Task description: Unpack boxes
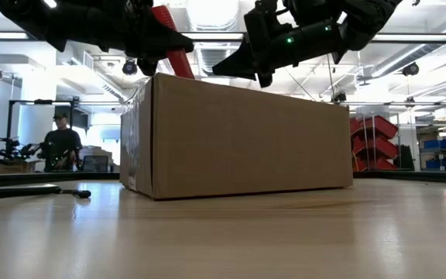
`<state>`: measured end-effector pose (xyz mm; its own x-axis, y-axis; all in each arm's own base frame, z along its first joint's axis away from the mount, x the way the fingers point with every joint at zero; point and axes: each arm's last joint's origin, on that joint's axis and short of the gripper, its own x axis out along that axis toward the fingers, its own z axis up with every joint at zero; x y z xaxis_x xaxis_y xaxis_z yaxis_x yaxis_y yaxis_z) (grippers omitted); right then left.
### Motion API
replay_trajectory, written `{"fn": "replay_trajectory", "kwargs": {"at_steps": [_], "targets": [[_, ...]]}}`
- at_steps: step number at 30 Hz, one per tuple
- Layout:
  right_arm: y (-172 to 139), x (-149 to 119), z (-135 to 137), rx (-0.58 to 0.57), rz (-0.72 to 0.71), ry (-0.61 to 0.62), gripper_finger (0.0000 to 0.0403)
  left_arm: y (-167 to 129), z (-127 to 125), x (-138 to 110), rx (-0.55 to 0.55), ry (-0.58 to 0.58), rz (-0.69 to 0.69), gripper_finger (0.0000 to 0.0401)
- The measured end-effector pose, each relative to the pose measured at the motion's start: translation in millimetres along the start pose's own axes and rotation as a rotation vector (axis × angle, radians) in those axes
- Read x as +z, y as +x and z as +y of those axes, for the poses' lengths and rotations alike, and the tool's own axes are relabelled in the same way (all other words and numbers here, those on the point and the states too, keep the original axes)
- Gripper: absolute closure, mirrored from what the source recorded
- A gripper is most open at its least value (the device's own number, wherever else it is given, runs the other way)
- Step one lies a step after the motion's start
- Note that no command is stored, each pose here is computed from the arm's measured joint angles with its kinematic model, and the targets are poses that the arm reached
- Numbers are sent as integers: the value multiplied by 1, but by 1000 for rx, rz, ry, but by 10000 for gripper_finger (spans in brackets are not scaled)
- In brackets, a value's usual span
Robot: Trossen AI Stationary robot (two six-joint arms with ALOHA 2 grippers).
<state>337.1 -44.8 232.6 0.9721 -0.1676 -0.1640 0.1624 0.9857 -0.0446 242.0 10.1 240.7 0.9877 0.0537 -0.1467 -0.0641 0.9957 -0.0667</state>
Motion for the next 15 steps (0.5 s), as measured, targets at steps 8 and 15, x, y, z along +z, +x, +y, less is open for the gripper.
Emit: {"fn": "replay_trajectory", "kwargs": {"at_steps": [8,15], "targets": [[0,0,0,0,0,-15,403,0,-2,8,-65,39,-79,369],[0,0,0,0,2,-15,403,0,-2,7,-70,47,-74,369]]}}
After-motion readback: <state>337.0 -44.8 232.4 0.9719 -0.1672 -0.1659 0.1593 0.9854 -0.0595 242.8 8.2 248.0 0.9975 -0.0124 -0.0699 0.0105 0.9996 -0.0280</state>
